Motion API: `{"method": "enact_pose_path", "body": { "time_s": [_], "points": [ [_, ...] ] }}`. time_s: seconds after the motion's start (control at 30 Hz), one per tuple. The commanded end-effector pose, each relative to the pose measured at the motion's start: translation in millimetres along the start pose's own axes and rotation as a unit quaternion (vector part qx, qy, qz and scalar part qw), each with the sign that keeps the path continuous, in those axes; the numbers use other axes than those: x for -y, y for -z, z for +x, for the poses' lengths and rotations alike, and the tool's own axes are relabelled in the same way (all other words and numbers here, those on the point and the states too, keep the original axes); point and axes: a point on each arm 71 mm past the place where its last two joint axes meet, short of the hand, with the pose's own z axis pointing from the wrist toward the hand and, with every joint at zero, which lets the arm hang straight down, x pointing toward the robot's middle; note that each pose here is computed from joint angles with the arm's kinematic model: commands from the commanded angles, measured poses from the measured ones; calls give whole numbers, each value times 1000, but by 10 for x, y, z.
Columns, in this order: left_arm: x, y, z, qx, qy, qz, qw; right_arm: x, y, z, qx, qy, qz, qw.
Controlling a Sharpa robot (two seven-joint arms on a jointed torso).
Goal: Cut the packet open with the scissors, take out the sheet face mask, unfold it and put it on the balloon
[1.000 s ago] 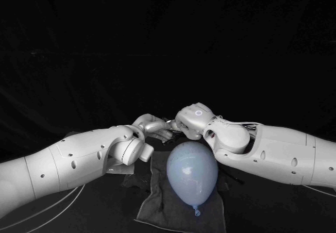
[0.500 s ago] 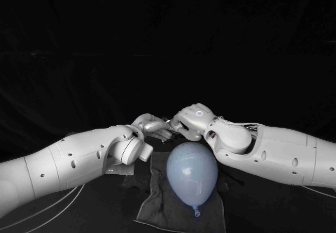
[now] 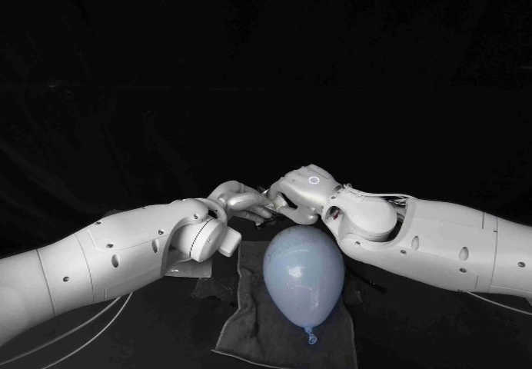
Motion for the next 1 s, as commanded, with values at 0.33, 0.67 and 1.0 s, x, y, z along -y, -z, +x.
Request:
{"method": "enact_pose_path", "body": {
  "time_s": [0.33, 0.67, 1.0],
  "points": [
    [105, 10, 99, -36, -2, 34, 999, 47, -17, 55, -20, 14, 20, 1000],
    [120, 12, 95, -36, -3, 39, 999, 73, -21, 75, -31, 24, 30, 999],
    [126, 12, 87, -36, -4, 39, 999, 87, -10, 60, -19, 23, 31, 999]
  ]
}}
